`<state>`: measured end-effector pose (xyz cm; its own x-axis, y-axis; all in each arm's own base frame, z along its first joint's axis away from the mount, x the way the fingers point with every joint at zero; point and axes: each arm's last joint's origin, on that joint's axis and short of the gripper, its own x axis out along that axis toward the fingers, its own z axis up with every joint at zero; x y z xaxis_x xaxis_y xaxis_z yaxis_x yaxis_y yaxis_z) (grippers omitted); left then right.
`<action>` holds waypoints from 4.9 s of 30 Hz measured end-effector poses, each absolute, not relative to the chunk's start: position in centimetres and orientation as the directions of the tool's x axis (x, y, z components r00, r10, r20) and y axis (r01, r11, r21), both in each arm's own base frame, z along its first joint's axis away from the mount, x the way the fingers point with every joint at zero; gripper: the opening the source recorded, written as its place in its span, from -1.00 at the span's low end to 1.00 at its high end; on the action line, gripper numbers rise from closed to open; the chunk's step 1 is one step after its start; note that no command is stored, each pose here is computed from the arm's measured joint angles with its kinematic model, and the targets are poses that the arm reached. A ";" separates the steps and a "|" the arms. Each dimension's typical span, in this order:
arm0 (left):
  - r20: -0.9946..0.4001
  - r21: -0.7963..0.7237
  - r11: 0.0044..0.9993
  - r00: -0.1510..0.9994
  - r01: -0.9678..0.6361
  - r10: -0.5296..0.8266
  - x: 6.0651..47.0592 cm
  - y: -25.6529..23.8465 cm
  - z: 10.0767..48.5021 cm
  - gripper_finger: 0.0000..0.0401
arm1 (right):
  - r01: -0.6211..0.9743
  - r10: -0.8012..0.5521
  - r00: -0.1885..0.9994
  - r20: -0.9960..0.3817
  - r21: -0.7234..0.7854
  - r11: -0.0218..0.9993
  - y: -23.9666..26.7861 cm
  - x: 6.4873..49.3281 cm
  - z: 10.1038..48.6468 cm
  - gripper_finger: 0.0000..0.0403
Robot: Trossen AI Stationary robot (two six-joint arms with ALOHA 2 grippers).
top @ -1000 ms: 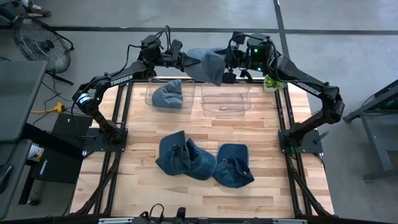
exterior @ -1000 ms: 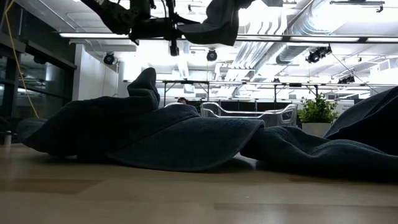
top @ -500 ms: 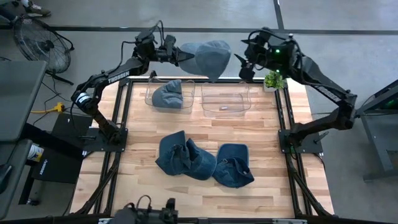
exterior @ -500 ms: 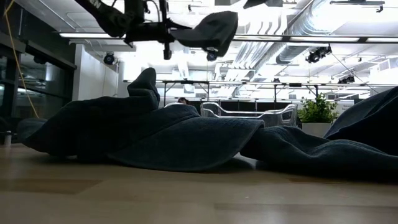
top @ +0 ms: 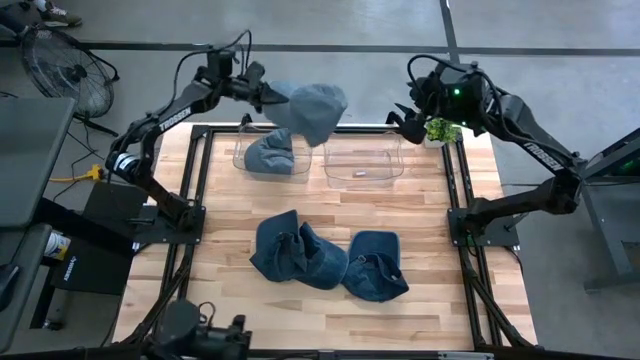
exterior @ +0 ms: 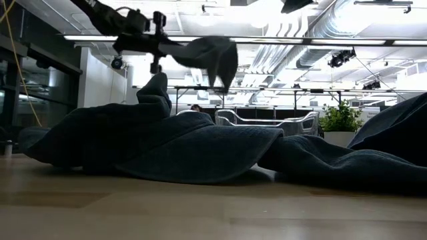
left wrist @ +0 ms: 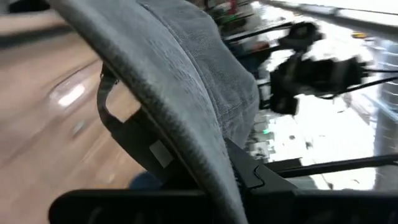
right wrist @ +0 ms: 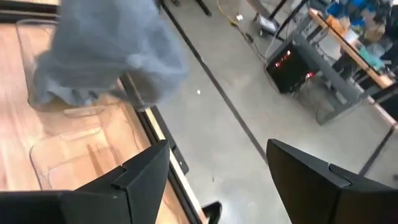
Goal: Pick & Place hat
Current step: Put the gray cap into the left transparent bin
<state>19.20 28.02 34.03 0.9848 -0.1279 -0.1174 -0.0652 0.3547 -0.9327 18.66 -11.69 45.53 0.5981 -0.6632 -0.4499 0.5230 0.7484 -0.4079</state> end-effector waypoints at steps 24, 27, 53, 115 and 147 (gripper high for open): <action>-0.616 -0.661 0.402 0.764 -0.634 0.191 10.6 20.1 35.4 -0.98 | 0.554 -0.641 0.563 -0.521 -0.338 0.761 -12.4 19.9 44.2 0.31; -0.636 -0.665 0.376 0.753 -0.646 0.169 10.3 19.3 35.5 -0.98 | 0.549 -0.636 0.559 -0.533 -0.337 0.765 -12.6 20.3 43.9 0.31; -0.539 -0.614 0.489 0.782 -0.619 0.313 8.7 16.0 42.2 -0.98 | 0.520 -0.611 0.544 -0.575 -0.340 0.783 -13.5 21.9 42.7 0.31; -0.757 -0.578 0.177 0.604 -0.797 0.249 14.9 19.3 23.8 -0.98 | 0.356 -0.367 0.831 -0.418 -0.105 0.928 -14.1 27.0 39.7 0.31; -0.768 -0.543 0.239 0.591 -0.805 0.248 14.6 18.7 23.6 -0.10 | 0.355 -0.365 0.805 -0.467 -0.113 0.928 -14.0 30.4 37.1 0.31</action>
